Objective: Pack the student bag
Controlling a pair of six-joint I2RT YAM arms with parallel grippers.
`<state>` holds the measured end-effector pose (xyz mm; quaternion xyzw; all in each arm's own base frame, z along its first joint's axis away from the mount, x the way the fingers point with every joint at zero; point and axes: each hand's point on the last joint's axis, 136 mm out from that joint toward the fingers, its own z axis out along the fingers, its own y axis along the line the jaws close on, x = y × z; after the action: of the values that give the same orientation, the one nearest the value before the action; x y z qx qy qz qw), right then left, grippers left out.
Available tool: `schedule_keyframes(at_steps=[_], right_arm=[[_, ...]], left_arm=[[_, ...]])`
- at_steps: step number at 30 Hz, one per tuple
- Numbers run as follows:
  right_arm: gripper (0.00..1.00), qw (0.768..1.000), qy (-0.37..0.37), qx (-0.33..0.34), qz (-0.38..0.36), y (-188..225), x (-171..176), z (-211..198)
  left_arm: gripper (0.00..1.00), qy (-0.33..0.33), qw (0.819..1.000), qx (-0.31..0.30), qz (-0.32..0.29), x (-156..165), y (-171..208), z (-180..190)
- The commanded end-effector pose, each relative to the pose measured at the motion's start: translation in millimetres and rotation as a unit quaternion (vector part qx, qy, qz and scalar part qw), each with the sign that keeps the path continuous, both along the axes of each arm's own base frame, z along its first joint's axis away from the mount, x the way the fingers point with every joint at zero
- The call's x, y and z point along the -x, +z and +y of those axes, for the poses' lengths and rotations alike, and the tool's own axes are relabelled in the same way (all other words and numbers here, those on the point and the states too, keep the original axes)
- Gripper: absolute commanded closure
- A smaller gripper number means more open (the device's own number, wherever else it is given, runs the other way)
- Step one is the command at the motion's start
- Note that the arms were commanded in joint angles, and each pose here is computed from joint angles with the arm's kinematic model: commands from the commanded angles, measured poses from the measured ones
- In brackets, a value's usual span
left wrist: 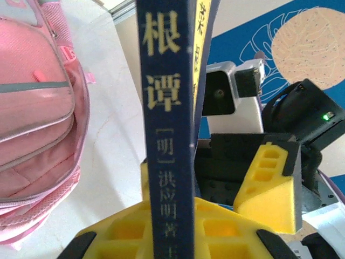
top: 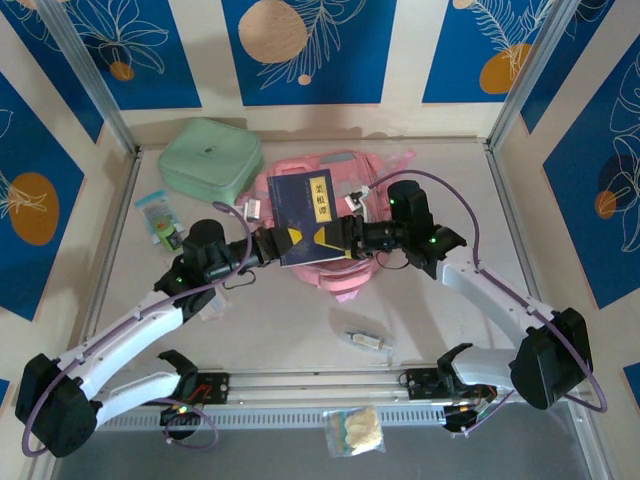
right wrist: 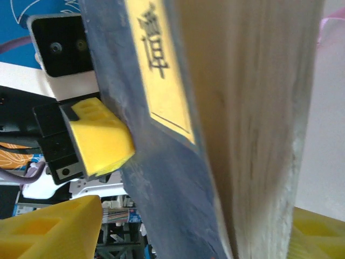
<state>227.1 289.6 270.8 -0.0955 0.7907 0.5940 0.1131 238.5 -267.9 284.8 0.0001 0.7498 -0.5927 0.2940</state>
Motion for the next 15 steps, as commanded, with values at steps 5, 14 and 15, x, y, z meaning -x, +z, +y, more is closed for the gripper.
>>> schedule_keyframes(at_steps=[5,14,15], right_arm=[[0.55,1.000,0.004,0.001,-0.027,17,9,-6],[0.90,0.999,-0.017,0.036,-0.021,7,1,-11],[0.93,0.999,-0.019,0.041,-0.023,6,1,-12]], left_arm=[[1.00,0.017,0.998,-0.047,-0.034,-2,3,7],[1.00,0.015,0.996,-0.080,-0.026,-3,-11,8],[0.98,0.016,0.995,-0.089,-0.028,-3,-12,9]])
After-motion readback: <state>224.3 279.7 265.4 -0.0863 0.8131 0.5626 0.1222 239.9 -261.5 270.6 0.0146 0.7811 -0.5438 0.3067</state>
